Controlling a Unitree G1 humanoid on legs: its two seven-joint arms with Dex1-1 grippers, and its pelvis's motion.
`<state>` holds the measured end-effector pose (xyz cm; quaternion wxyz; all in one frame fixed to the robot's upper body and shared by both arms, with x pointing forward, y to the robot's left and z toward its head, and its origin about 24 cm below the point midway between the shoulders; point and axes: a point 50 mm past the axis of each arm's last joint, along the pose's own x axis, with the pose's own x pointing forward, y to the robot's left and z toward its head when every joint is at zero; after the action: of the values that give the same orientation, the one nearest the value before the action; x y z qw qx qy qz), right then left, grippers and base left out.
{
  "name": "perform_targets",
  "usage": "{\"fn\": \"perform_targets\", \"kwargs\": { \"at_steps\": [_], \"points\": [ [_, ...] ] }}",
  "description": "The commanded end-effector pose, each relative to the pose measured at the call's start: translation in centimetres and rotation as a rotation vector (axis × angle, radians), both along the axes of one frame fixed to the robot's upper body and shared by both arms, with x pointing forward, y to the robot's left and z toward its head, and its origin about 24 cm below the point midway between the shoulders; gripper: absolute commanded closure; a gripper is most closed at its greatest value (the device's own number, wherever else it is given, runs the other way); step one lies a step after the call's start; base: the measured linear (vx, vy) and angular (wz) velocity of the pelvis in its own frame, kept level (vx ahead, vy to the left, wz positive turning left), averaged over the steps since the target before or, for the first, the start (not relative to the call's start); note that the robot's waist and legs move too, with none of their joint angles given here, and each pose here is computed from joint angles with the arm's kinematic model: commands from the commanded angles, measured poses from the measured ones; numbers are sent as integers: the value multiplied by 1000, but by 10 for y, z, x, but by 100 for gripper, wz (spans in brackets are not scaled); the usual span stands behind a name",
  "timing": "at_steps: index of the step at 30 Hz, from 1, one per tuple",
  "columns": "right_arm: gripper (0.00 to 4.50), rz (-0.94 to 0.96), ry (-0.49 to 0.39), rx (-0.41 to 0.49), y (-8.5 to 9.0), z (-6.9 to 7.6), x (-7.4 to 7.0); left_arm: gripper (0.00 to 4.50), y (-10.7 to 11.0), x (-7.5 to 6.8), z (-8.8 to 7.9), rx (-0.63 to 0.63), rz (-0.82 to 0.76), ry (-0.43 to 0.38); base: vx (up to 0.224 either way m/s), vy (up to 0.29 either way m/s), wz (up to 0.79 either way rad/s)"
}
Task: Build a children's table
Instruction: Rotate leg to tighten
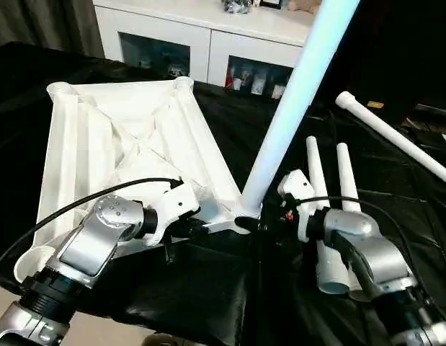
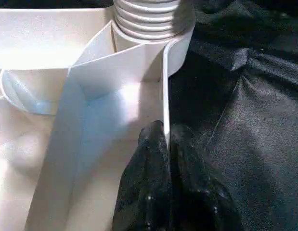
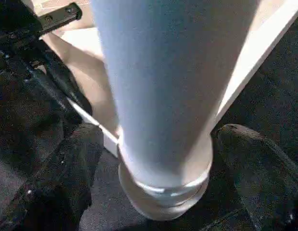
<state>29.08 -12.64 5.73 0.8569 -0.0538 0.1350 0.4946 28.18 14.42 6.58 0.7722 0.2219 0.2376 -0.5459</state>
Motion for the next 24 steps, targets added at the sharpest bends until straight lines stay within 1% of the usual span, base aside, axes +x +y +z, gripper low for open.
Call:
{"fn": "perform_targets", "kwargs": {
  "at_steps": [1,3,5,9,10,11,14,17,20,24],
  "points": [
    [53,2,-9,1,-3,3,2,450,-12,-4,3,-40,-59,-3,0,0,0],
    [53,5,-10,4,-3,3,2,450,-11,-4,3,-39,-57,-3,0,0,0],
    [81,7,-10,4,-3,2,2,450,-11,-4,3,-39,-56,-1,0,0,0],
    [111,13,-5,0,-3,0,1,450,-10,-4,3,-36,-59,2,0,0,0],
    [111,15,-4,-1,-3,0,1,450,-10,-4,3,-35,-59,3,0,0,0],
    [132,15,-3,-1,-3,-1,1,450,-10,-4,3,-35,-59,4,0,0,0],
    [150,17,1,-3,-4,-2,0,450,-10,-4,2,-33,-59,5,0,0,0],
    [180,21,3,-10,-4,-4,0,450,-9,-5,2,-29,-60,6,0,0,0],
    [193,22,4,-12,-3,-5,0,450,-9,-5,2,-28,-61,7,0,0,0],
    [198,27,4,-16,-3,-6,-1,450,-8,-5,2,-25,-62,8,0,0,0]
  ]
}}
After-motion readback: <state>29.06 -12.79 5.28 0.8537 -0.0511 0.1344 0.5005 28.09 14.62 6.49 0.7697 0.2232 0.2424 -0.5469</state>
